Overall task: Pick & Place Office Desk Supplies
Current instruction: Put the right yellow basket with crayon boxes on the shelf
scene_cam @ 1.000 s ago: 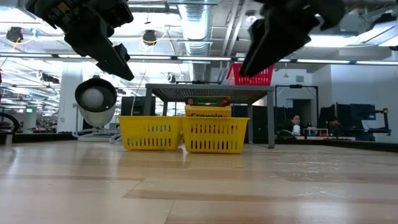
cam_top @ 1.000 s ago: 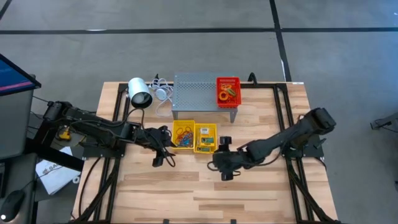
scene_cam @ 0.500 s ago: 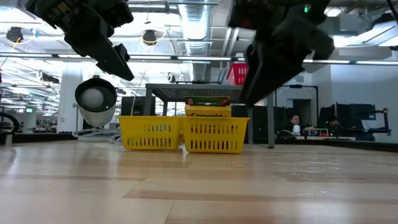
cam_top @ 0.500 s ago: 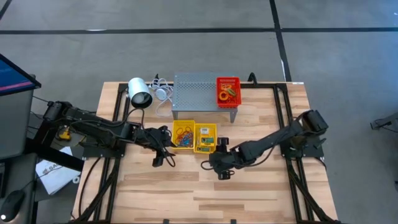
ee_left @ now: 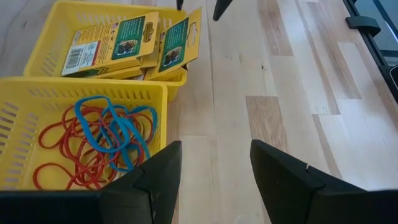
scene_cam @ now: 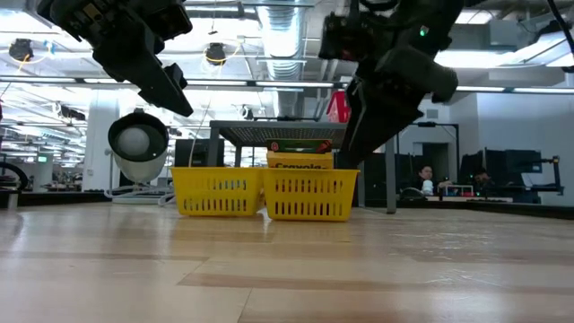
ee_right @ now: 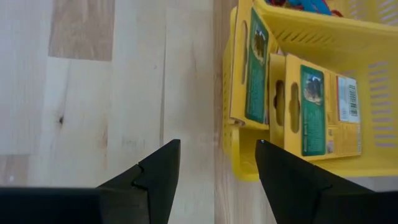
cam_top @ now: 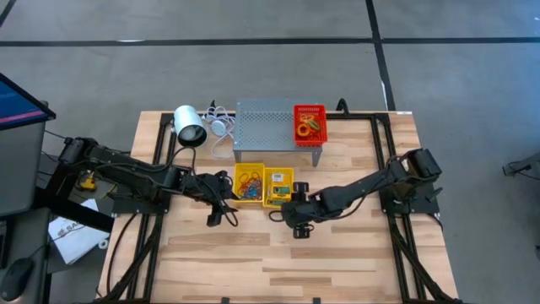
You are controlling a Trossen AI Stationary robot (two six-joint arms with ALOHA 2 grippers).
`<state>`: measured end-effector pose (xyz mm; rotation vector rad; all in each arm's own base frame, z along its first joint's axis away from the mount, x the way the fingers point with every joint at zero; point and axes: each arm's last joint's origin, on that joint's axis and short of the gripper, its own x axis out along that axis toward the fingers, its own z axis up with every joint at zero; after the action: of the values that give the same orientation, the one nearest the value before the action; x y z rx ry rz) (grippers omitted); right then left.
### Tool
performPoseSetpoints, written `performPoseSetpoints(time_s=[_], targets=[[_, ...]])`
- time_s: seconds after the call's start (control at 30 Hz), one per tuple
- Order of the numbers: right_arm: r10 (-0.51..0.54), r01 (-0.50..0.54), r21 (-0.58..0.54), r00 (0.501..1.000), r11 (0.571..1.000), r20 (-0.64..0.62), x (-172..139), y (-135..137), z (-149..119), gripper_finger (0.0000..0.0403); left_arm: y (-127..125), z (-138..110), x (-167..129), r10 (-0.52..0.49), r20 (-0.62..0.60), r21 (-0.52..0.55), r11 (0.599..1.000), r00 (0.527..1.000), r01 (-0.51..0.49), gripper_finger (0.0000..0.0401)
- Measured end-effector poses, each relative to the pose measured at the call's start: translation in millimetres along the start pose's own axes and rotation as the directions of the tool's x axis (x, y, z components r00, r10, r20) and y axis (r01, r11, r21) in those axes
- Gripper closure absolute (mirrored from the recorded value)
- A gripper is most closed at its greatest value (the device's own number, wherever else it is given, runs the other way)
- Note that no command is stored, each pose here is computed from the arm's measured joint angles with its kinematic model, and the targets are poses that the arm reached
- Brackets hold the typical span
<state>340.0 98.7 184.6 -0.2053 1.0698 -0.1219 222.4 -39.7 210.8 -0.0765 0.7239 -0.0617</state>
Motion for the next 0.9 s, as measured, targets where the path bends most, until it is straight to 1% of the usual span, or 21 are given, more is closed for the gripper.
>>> performPoseSetpoints(time_s=[0.1, 0.17, 0.23, 0.33, 0.5, 0.67, 0.9], targets=[[-0.002, 0.002, -0.001, 1.000, 1.000, -0.018, 4, -1, -2, 0.0198, 0, 0, 0, 0.000, 0.000, 0.000, 1.000, 1.000, 0.000, 0.0215], [0.004, -0.004, 0.004, 1.000, 1.000, -0.009, 8, 0, 0, 0.0198, 0, 0, 0, 0.000, 0.001, 0.000, 1.000, 1.000, 0.000, 0.0215], [0.012, -0.012, -0.007, 0.999, 1.000, -0.043, 11, -1, -3, 0.0198, 0, 0, 0, 0.000, 0.000, 0.000, 1.000, 1.000, 0.000, 0.0215], [0.018, -0.018, 0.004, 1.000, 1.000, -0.020, 14, -1, 0, 0.0198, 0, 0, 0, 0.000, 0.001, 0.000, 1.000, 1.000, 0.000, 0.0215], [0.013, -0.014, -0.008, 0.999, 1.000, -0.041, 22, -1, -2, 0.0202, 0, 0, 0, 0.000, 0.001, 0.000, 1.000, 1.000, 0.000, 0.0215], [0.030, -0.030, -0.004, 0.998, 1.000, -0.060, 28, -2, -4, 0.0226, 0, 0, 0, 0.000, 0.000, 0.000, 1.000, 1.000, 0.000, 0.0215], [0.055, -0.055, 0.010, 0.997, 0.998, -0.058, 29, -5, -2, 0.0278, 0, 0, 0, 0.000, 0.000, 0.000, 1.000, 1.000, 0.000, 0.0215]])
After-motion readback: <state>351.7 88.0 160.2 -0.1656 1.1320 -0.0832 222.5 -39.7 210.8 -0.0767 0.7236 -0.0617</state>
